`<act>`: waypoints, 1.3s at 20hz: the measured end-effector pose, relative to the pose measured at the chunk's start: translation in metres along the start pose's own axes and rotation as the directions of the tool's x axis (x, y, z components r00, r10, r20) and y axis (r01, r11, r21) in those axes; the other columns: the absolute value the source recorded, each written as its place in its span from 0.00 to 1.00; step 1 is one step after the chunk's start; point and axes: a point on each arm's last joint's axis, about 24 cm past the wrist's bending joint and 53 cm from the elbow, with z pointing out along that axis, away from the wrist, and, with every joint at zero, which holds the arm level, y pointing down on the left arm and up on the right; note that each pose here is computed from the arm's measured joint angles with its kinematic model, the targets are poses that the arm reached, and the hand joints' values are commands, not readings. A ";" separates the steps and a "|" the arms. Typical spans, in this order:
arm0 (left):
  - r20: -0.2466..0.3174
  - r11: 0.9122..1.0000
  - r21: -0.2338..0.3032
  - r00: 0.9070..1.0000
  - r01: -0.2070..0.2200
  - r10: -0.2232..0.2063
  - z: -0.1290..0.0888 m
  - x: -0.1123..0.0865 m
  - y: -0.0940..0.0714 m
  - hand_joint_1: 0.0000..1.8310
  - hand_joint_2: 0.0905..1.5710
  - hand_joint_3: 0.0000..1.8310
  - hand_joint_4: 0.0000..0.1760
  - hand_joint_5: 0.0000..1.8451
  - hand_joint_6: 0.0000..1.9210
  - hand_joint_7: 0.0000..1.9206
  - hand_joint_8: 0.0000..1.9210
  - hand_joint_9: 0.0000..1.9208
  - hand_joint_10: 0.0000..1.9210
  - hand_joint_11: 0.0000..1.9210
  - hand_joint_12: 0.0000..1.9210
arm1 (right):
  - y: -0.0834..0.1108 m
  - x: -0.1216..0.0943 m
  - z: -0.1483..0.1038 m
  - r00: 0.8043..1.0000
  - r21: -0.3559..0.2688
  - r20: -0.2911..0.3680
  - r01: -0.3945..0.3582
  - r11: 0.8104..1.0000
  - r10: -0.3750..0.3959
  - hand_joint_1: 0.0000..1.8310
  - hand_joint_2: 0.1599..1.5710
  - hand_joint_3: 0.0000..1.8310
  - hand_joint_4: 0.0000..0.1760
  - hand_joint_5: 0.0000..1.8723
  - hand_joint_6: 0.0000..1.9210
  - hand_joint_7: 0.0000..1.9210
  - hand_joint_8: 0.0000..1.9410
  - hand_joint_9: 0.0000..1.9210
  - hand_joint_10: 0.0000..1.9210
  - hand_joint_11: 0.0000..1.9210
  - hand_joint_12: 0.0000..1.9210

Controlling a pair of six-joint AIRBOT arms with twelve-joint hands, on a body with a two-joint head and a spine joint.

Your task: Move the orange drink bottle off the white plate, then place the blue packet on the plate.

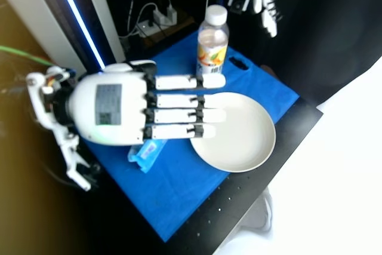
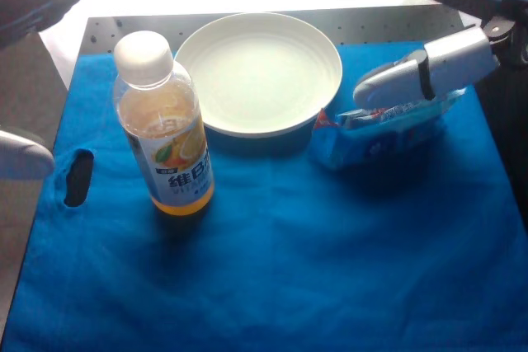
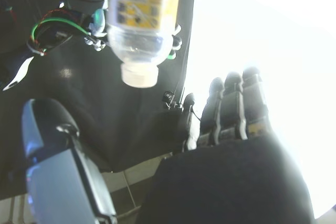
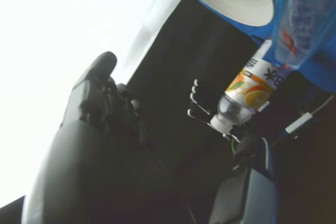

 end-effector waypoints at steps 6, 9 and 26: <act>0.013 1.000 -0.006 1.000 -0.007 0.007 -0.001 -0.003 0.002 0.43 0.43 0.00 1.00 0.00 0.00 0.00 0.00 0.00 0.00 0.00 0.00 | -0.006 0.025 0.000 0.992 0.028 -0.111 0.058 0.998 -0.054 0.26 0.38 0.01 0.04 0.00 0.00 0.05 0.00 0.00 0.00 0.00 0.04; 0.020 1.000 -0.002 1.000 -0.001 0.001 -0.002 -0.003 0.001 0.43 0.41 0.00 1.00 0.00 0.00 0.00 0.00 0.00 0.00 0.00 0.00 | -0.017 0.031 -0.001 0.986 0.066 -0.141 0.097 0.993 -0.087 0.27 0.32 0.00 0.50 0.03 0.00 0.06 0.00 0.00 0.00 0.00 0.00; 0.051 0.999 -0.002 0.998 0.041 -0.041 -0.013 0.000 0.006 0.38 0.42 0.00 1.00 0.00 0.00 0.00 0.00 0.00 0.00 0.00 0.00 | -0.057 0.032 -0.022 0.962 0.213 -0.214 0.215 0.953 -0.169 0.32 0.36 0.00 0.05 0.15 0.00 0.16 0.00 0.12 0.01 0.00 0.49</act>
